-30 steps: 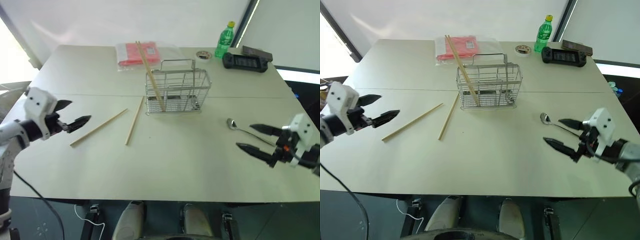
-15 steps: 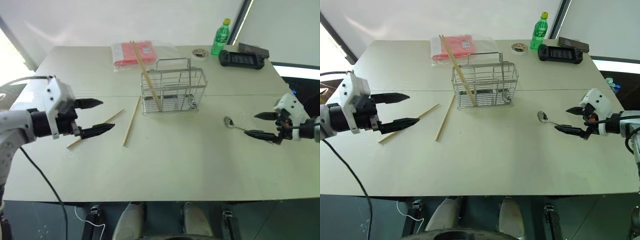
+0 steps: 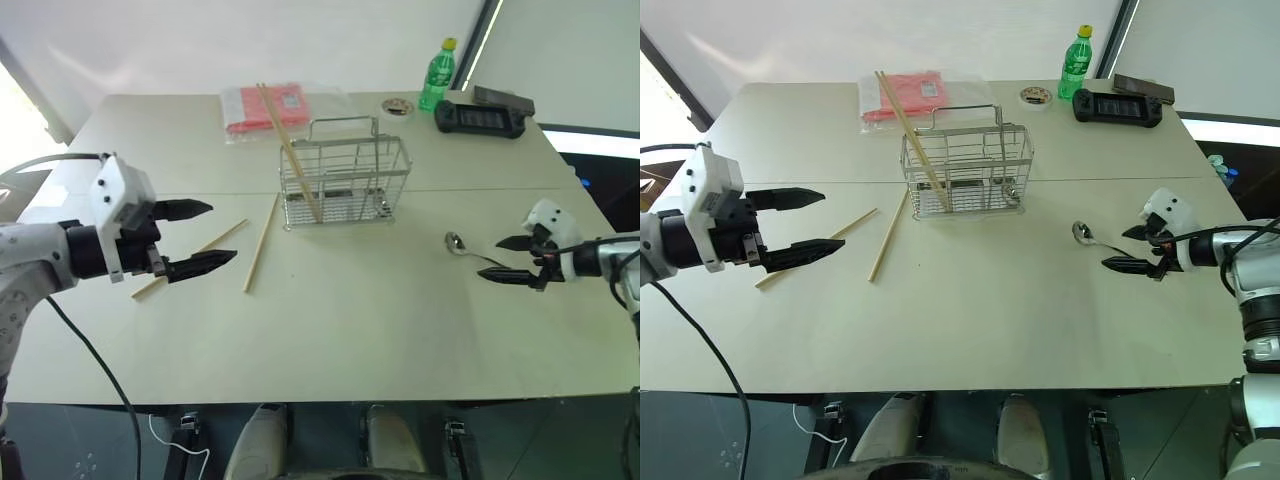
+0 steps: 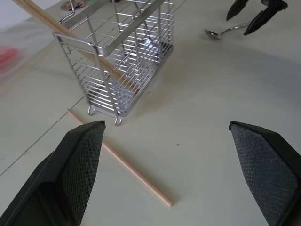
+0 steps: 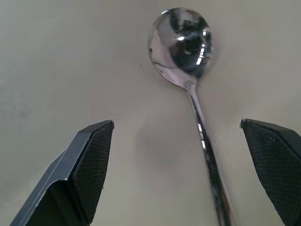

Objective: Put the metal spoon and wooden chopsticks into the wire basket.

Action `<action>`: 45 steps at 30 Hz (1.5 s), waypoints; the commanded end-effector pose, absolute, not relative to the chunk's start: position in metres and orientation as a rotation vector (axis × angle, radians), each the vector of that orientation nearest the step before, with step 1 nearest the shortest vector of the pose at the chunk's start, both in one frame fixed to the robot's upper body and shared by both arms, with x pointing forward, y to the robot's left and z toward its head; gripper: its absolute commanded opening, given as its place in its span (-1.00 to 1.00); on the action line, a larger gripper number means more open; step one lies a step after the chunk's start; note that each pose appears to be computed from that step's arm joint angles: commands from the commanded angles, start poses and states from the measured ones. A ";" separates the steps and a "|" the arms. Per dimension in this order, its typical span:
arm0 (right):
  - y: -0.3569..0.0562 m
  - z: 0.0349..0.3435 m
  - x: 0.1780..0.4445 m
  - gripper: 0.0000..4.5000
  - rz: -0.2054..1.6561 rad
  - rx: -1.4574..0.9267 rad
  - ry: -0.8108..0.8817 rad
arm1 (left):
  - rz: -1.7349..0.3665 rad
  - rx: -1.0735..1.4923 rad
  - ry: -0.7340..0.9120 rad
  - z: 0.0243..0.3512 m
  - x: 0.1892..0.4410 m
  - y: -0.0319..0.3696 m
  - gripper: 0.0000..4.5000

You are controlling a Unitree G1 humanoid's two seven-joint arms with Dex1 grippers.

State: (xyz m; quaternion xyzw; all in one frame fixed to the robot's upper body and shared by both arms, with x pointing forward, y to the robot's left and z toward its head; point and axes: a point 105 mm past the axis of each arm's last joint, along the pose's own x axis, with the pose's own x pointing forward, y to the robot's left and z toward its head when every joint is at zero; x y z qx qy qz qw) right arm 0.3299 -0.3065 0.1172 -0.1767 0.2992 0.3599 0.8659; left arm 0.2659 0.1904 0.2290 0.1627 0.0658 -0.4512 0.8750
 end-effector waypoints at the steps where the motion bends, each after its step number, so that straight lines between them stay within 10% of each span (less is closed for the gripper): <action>1: -0.303 0.121 0.331 1.00 0.746 -0.360 0.607 | -0.933 0.375 0.077 0.244 0.263 0.188 0.98; 28: -0.299 0.100 0.342 1.00 0.617 -0.391 0.579 | -0.904 0.396 0.042 0.254 0.269 0.189 0.98; 31: -0.303 0.099 0.344 0.62 0.589 -0.376 0.597 | -0.901 0.398 0.039 0.254 0.270 0.189 1.00; 38: -0.302 0.103 0.348 -0.99 0.590 -0.356 0.596 | -0.889 0.396 0.028 0.257 0.271 0.190 1.00; 45: -0.296 0.105 0.347 -0.99 0.609 -0.339 0.591 | -0.882 0.394 0.025 0.258 0.273 0.191 1.00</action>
